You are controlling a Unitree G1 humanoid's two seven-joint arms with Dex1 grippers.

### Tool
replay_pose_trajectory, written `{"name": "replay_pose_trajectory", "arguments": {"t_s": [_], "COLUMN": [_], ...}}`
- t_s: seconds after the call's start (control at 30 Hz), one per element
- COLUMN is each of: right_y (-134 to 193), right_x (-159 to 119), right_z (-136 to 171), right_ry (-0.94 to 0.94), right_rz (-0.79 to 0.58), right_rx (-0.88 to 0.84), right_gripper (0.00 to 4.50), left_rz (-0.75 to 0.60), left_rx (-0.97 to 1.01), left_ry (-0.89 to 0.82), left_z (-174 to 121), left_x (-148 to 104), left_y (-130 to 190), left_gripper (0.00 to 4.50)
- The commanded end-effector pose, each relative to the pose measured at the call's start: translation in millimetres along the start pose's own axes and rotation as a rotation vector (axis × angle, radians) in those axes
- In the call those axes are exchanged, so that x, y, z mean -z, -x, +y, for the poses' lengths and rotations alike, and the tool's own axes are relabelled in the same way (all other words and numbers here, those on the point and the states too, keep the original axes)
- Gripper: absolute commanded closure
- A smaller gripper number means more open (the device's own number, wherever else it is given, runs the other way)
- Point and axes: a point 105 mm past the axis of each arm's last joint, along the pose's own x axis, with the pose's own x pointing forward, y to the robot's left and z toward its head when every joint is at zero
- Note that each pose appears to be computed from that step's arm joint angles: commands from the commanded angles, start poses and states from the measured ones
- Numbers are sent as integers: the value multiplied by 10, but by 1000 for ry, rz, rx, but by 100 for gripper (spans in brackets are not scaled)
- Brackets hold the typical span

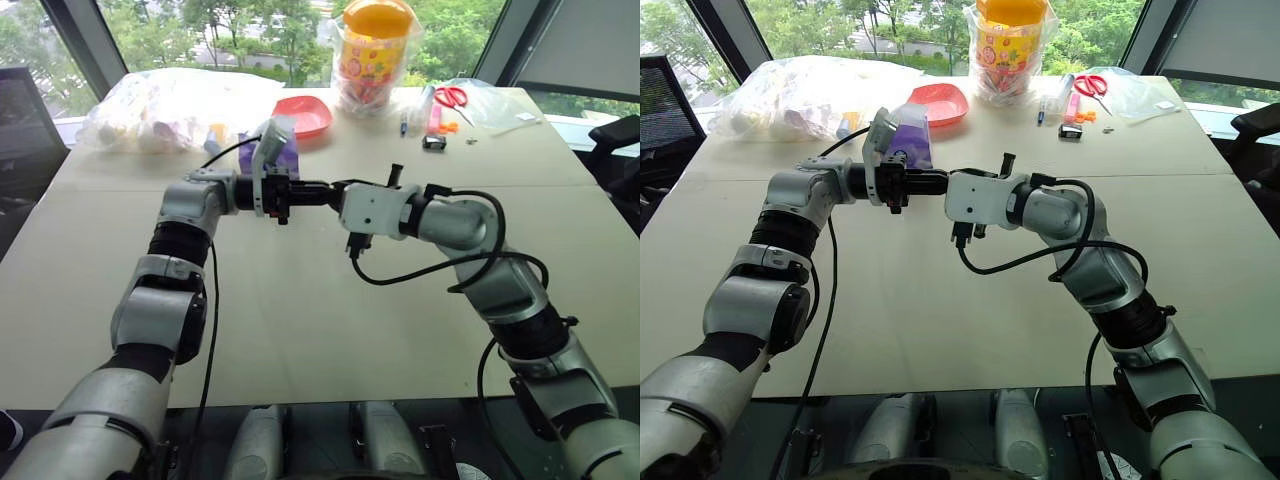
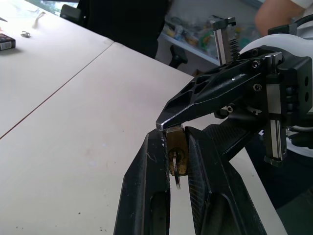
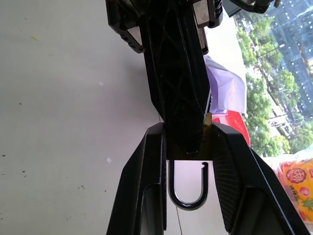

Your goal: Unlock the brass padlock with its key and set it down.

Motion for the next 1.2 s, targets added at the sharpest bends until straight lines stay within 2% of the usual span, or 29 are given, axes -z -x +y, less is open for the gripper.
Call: {"name": "replay_pose_trajectory", "arguments": {"t_s": [0.03,0.2,0.43,0.47,0.5,0.53,0.6,0.73,0.83,1.2], "right_y": [41,47,184,209,257,319,395,492,454,317], "right_x": [-125,-114,-12,15,47,70,79,26,-72,-102], "right_z": [-83,-101,-126,-145,-138,-148,-151,-224,-161,-75], "right_ry": [13,-5,-17,-12,-16,-59,-135,-387,-487,-496], "right_rz": [-36,-34,7,23,40,44,40,-17,-48,-41], "right_rx": [43,55,77,93,91,106,120,187,154,105], "right_gripper": [379,379,26,7,7,17,93,294,448,448], "left_rz": [3,2,12,15,17,18,19,17,13,21], "left_rx": [4,0,-22,-26,-29,-32,-35,-26,4,90], "left_ry": [-60,-66,-76,-77,-77,-78,-77,-73,-63,-68], "left_z": [-30,-30,-7,-2,2,7,10,-1,-37,-196], "left_x": [-123,-121,-89,-82,-74,-69,-65,-63,-71,-132], "left_y": [2,8,78,88,101,112,125,138,126,104], "left_gripper": [448,448,450,450,450,450,450,450,450,450]}}
